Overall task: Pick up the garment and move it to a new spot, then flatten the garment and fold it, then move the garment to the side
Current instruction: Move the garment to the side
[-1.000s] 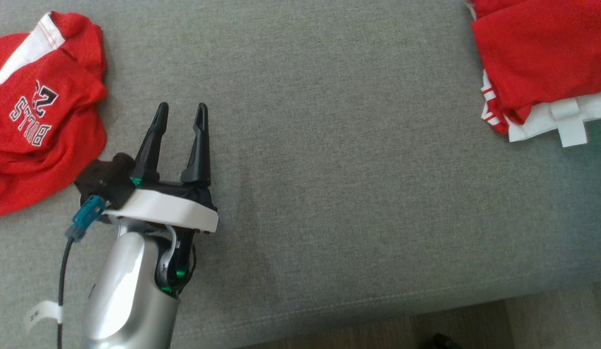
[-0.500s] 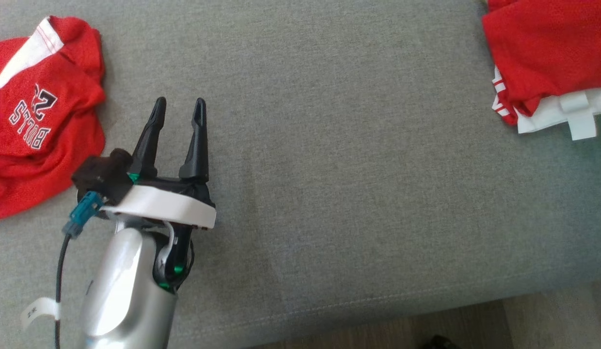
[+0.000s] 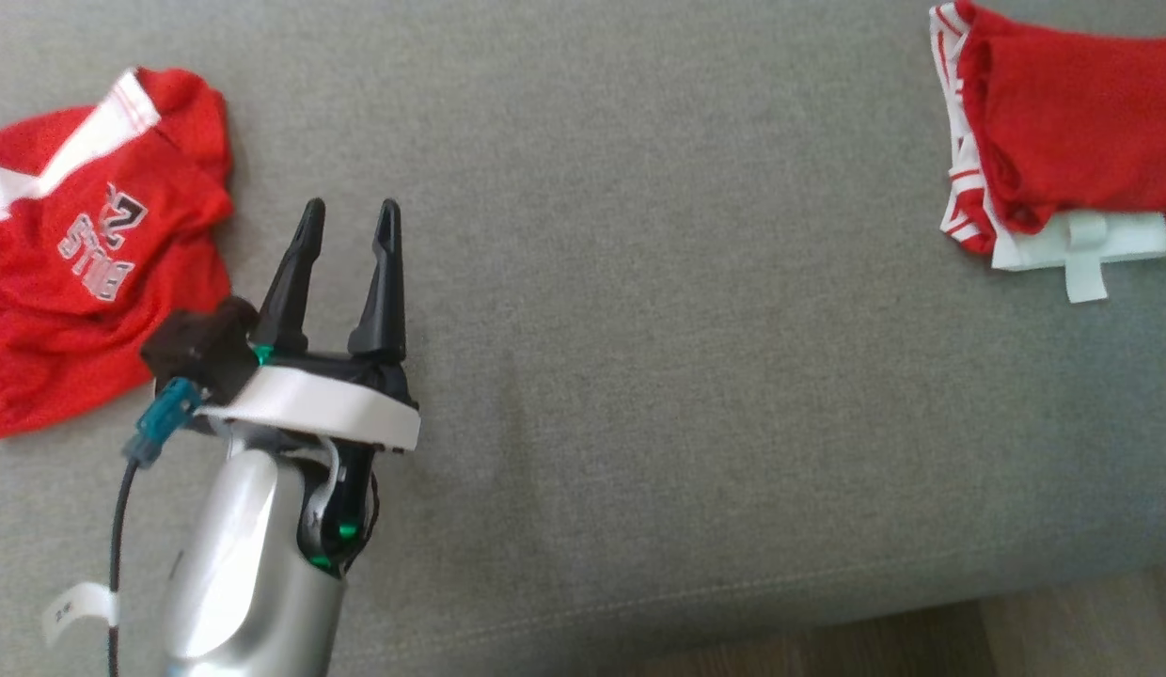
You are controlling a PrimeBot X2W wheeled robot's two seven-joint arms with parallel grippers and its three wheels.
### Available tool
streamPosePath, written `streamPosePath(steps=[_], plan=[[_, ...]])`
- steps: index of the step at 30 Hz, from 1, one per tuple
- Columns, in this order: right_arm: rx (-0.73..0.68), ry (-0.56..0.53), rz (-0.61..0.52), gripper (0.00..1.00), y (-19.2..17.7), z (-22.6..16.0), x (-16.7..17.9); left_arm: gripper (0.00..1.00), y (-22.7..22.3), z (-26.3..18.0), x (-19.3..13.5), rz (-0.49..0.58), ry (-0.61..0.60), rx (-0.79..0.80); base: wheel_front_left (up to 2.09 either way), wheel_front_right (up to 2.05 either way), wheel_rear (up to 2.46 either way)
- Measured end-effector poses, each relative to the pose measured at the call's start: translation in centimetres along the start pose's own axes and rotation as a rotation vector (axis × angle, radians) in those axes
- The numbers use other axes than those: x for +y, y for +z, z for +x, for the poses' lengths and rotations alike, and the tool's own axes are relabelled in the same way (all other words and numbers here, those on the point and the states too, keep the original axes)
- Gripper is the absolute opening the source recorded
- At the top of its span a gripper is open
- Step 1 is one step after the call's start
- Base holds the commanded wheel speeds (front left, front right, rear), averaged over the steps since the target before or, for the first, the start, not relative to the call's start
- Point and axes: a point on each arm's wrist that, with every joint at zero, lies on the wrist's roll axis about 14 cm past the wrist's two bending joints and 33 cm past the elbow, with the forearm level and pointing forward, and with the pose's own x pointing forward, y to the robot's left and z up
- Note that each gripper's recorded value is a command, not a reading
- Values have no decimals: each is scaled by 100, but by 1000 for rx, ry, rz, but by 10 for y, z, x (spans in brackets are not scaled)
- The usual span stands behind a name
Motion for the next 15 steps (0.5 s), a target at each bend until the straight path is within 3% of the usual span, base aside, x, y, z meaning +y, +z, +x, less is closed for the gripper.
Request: streamPosePath(steps=[5,15], plan=[[-138,51,92,100,47,-6,35,100,16,-17,-2,3,21,-28,0,0,0],[-227,140,329,100,71,-54,109,100,46,-57,-2,6,72,-91,0,0,0]])
